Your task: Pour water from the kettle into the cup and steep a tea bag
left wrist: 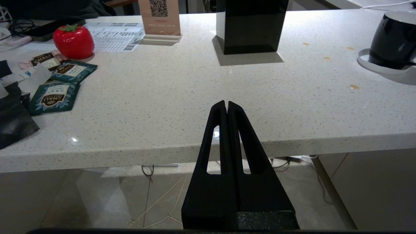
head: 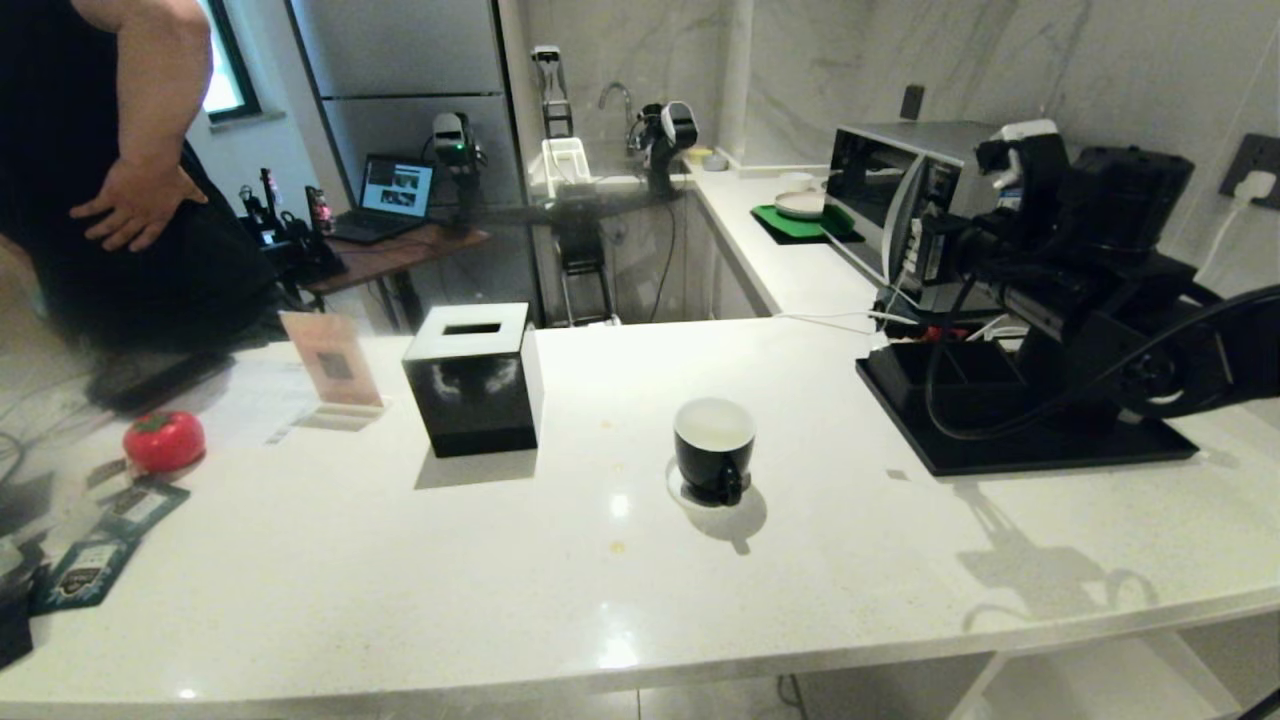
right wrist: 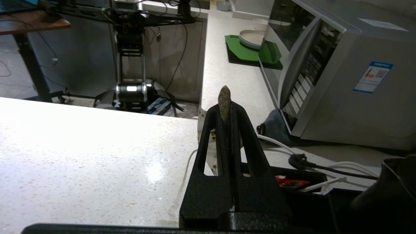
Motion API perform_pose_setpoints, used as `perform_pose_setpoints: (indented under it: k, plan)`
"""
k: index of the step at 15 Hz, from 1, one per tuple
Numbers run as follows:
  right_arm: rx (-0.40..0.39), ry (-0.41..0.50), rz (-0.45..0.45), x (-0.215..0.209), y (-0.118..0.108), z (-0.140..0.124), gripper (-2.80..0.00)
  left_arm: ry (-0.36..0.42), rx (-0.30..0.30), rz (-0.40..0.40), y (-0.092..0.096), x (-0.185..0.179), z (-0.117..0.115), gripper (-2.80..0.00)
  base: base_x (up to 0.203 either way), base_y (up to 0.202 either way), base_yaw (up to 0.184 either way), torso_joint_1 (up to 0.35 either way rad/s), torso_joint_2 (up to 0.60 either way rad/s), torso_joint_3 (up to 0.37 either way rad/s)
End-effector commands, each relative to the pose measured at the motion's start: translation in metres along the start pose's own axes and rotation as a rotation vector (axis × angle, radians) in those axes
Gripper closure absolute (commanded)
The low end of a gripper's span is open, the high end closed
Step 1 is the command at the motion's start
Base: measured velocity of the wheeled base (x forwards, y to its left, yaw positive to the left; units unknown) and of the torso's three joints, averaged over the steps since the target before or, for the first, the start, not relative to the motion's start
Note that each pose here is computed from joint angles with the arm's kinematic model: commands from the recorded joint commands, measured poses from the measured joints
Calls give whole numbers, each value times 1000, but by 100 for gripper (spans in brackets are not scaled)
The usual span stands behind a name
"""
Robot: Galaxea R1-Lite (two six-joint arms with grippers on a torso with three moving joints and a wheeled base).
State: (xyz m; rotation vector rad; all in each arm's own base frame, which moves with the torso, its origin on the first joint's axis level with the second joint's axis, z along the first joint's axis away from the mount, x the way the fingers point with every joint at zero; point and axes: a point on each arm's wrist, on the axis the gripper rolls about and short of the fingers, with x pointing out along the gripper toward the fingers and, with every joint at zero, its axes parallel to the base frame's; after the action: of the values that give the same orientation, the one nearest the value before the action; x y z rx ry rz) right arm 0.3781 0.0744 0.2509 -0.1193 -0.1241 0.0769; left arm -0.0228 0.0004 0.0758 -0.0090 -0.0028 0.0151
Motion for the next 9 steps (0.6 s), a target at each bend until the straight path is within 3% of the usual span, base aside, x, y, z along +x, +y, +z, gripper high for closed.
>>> perform_pose_setpoints:
  k: [1, 9]
  plan:
    - [2, -15, 12, -4, 5, 5, 0, 1, 0, 0, 0, 0, 0, 0, 0, 0, 0, 0, 0, 0]
    - [18, -42, 114, -18, 41, 19, 0, 1, 0, 0, 0, 0, 0, 0, 0, 0, 0, 0, 0, 0]
